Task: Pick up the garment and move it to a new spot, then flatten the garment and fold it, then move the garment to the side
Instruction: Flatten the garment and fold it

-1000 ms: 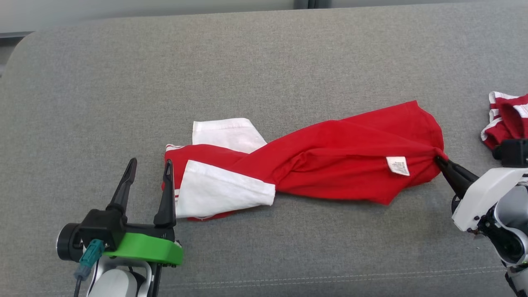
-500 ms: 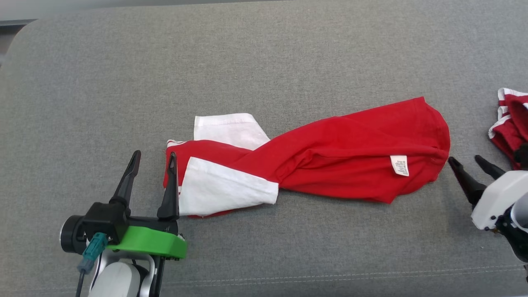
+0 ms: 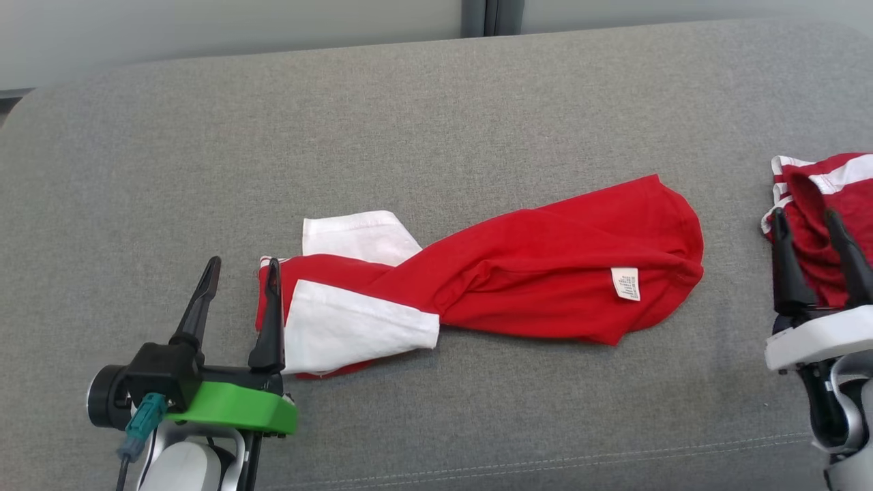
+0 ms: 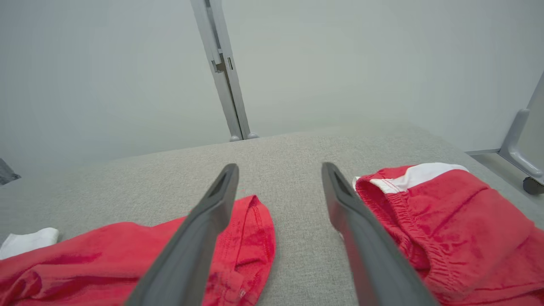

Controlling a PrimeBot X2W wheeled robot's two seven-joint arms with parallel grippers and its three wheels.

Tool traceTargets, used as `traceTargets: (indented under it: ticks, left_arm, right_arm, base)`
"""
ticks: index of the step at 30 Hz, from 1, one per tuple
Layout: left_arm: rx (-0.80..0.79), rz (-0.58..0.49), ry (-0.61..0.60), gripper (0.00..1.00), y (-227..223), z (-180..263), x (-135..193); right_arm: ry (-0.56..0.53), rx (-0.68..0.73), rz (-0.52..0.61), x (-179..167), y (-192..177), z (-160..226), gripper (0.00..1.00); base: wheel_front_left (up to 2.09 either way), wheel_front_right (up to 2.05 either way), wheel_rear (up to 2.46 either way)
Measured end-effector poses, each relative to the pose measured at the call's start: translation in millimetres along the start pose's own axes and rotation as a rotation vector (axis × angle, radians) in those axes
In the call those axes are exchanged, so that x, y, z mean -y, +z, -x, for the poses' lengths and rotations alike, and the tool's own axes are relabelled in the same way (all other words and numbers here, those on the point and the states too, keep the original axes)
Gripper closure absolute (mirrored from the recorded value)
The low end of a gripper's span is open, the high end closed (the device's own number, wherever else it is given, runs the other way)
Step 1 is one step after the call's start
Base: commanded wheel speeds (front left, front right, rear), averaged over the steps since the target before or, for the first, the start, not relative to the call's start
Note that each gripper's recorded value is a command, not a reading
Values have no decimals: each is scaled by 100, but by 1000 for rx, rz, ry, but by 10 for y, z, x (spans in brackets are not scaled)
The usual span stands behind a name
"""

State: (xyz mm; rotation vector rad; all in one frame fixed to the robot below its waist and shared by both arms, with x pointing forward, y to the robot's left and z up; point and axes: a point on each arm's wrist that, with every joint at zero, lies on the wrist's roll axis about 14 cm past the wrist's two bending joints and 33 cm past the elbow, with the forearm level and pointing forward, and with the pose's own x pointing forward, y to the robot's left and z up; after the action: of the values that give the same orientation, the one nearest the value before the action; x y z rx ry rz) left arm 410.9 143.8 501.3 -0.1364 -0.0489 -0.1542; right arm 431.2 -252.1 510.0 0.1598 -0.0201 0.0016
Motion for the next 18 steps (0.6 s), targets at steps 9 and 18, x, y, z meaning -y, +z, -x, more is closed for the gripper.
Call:
traceTargets:
  ticks: [9, 18]
  left_arm:
    - [45, -10, 33, 0, 185, 149, -77]
    - [42, -9, 47, 0, 200, 392, -99]
  right_arm:
    - [129, 104, 47, -657, 212, 258, 0]
    - [170, 76, 57, -891, 126, 623, 0]
  base:
    - [0, 0, 0]
    - [0, 0, 0]
